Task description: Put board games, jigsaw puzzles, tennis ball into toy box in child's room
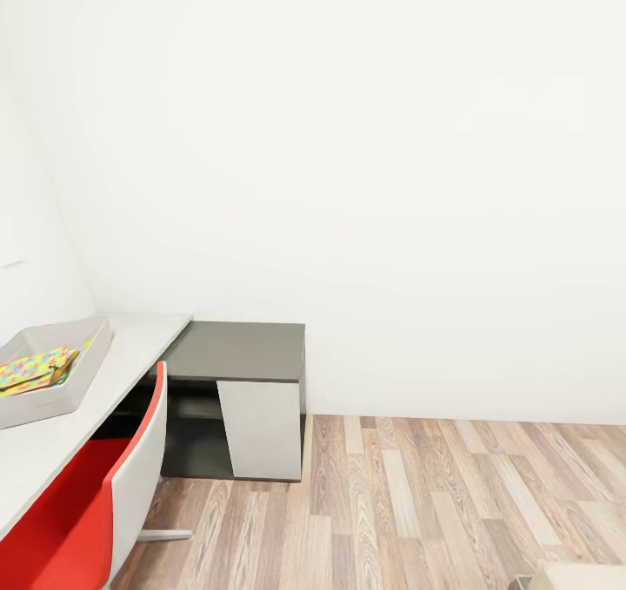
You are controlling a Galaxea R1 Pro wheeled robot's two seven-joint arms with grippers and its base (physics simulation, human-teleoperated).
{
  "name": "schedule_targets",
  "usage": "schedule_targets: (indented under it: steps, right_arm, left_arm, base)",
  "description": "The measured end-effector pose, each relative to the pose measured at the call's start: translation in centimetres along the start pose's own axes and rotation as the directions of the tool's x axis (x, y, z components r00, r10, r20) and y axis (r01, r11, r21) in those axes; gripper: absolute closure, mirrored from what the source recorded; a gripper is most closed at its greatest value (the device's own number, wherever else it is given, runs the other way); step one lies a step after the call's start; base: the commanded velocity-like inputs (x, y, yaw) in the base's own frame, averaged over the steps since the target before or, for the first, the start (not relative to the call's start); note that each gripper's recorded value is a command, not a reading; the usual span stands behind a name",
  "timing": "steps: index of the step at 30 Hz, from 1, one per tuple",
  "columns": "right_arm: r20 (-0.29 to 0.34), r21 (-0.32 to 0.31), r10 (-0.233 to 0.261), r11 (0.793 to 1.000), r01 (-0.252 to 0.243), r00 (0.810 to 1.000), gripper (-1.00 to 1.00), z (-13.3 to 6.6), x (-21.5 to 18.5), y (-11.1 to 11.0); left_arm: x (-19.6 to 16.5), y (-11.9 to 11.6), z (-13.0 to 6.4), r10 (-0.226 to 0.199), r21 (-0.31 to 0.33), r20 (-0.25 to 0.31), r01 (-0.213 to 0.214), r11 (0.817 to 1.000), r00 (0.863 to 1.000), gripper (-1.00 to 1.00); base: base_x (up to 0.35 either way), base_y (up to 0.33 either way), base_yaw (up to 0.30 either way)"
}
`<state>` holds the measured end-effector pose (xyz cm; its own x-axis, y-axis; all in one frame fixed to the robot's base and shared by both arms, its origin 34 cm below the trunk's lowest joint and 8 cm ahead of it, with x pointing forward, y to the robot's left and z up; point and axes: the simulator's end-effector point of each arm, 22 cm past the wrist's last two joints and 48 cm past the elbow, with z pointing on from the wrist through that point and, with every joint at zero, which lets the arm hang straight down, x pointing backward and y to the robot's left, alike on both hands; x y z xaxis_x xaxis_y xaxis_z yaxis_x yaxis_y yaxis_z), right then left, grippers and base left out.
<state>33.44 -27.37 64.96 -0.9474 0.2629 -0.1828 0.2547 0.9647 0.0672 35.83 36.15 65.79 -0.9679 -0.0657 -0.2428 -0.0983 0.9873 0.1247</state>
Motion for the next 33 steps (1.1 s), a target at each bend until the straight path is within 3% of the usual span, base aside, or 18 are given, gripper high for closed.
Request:
schedule_targets:
  steps: [4, 9, 15, 23, 33]
  right_arm:
    - [-0.012, 0.073, -0.029, 0.997, 0.03, 1.0, -1.0, 0.7, 4.1, -2.9]
    - [-0.021, 0.095, -0.067, 0.993, 0.069, 0.998, -1.0, 0.8, 5.2, -3.8]
    - [-0.025, 0.108, -0.075, 0.991, 0.078, 0.997, -1.0, 0.8, 5.6, -4.5]
    - [0.069, 0.141, -0.088, 0.987, 0.077, 0.994, -1.0, 0.6, 6.0, -6.5]
    - [0.145, 0.169, -0.103, 0.982, 0.078, 0.984, -1.0, -0.2, 8.6, -8.6]
  left_arm:
    - [5.6, 2.0, 0.2, 0.013, -0.071, -0.026, -0.015, 0.997, 1.0, -1.0]
    - [7.8, 2.0, 0.1, 0.017, -0.082, -0.018, -0.018, 0.996, 1.0, -1.0]
    - [9.7, 2.0, 0.1, 0.022, -0.084, -0.036, -0.025, 0.996, 0.999, -1.0]
    - [11.9, 1.8, -0.1, 0.029, -0.084, -0.011, -0.03, 0.996, 1.0, -1.0]
    - [13.4, 2.2, -0.3, 0.034, -0.098, -0.019, -0.036, 0.995, 0.999, -1.0]
  base:
    - [0.0, 0.0, 0.0]
    - [0.0, 0.0, 0.0]
    - [0.0, 0.0, 0.0]
    - [0.0, 0.0, 0.0]
    - [0.0, 0.0, 0.0]
